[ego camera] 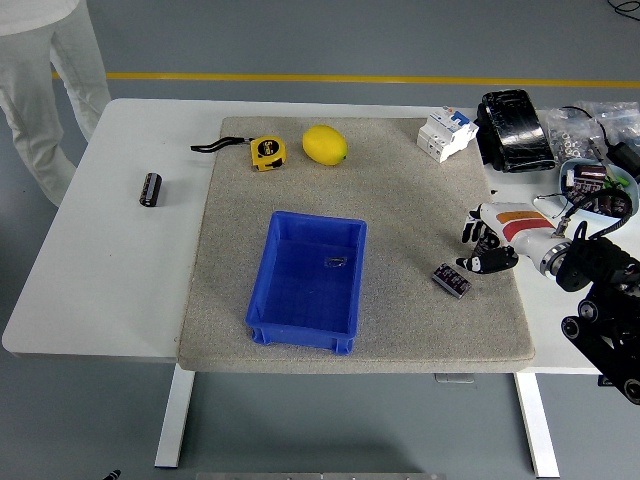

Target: Pick up the battery,place it into the box

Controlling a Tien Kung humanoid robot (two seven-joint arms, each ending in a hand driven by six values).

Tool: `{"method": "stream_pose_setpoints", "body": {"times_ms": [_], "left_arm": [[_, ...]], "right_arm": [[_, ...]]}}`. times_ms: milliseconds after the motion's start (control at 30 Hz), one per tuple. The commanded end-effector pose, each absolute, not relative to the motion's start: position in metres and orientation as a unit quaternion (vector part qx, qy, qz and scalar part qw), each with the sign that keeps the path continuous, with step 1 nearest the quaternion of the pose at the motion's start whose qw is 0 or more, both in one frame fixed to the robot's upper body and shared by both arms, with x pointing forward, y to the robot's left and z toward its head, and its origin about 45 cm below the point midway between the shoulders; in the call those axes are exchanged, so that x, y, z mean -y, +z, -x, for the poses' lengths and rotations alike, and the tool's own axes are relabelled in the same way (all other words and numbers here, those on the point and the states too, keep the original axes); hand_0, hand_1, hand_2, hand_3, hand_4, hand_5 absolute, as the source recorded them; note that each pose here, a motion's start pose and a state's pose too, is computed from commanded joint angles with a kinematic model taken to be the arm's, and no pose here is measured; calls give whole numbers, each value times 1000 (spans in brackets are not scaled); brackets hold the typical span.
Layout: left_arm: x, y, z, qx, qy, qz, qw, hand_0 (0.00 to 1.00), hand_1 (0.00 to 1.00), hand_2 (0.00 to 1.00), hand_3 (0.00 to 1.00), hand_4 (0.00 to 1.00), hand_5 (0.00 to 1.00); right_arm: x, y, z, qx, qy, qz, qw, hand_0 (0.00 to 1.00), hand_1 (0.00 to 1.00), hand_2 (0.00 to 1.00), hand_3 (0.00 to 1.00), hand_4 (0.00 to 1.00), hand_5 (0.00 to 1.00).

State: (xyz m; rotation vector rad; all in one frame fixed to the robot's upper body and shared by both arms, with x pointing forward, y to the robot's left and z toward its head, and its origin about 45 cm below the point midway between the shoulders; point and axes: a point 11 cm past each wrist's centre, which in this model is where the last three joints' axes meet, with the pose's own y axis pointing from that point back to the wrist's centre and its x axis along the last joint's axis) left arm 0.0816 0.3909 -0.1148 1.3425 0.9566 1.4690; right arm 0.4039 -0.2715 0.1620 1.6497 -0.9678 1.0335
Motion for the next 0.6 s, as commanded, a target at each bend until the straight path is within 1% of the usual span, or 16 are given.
{"method": "stream_pose_setpoints", "body": {"times_ms": [133,167,533,567,600], "left_arm": [[-391,-115,-81,-388,595,-543,449,611,600,683,753,819,953],[-391,-115,-81,-388,595,-542,448,610,600,683,753,821,956],[-391,-115,-81,-389,595,-542,448,610,600,683,753,819,956],[-391,-115,-81,-389,595,-542,448,609,600,680,753,817,957],[-391,-115,-81,-389,595,-542,448,609,600,680,753,817,957]], "right_arm": [[275,164,-403,391,423,-670,468,486,493,510,494,875,323],[276,163,-402,390,423,-670,469,469,490,510,491,879,326],[285,156,-397,386,416,-669,480,467,487,509,491,880,327],[285,156,-397,386,416,-669,480,442,463,487,477,869,325],[285,156,-397,386,416,-669,480,442,463,487,477,869,325]]}}
